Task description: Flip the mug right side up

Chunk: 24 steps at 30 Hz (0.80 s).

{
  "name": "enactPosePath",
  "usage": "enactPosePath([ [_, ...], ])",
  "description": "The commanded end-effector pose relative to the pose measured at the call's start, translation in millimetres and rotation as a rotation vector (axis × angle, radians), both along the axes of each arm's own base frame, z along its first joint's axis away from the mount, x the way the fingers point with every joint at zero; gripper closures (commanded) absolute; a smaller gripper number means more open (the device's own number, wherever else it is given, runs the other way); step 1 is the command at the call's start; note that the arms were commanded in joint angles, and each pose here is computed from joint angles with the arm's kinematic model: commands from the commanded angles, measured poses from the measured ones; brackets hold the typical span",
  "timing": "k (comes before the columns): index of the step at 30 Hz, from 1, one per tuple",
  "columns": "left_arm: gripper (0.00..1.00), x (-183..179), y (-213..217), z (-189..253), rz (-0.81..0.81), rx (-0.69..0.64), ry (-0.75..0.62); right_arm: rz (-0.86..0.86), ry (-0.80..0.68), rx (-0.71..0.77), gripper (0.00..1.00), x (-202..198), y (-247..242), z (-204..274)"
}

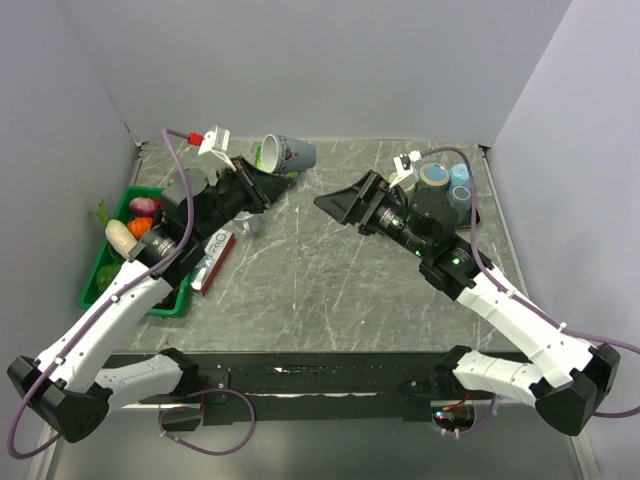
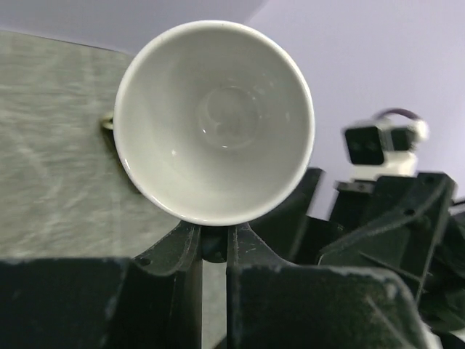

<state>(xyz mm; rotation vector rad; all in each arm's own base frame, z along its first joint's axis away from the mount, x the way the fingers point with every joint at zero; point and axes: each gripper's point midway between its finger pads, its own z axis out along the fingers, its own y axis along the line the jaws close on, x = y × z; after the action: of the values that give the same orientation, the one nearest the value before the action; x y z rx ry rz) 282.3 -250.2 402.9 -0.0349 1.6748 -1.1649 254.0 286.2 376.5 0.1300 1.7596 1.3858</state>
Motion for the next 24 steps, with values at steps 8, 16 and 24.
enactPosePath([
  [8,0.99,69,35,-86,0.303,0.407,0.160,-0.401,0.106,-0.334,0.00,10,-95,-44],
  [16,0.99,110,29,-168,0.360,0.611,0.310,-0.452,0.146,-0.378,0.00,8,-117,-61],
  [24,0.99,139,32,-224,0.409,0.789,0.378,-0.455,0.214,-0.415,0.00,12,-126,-80],
])
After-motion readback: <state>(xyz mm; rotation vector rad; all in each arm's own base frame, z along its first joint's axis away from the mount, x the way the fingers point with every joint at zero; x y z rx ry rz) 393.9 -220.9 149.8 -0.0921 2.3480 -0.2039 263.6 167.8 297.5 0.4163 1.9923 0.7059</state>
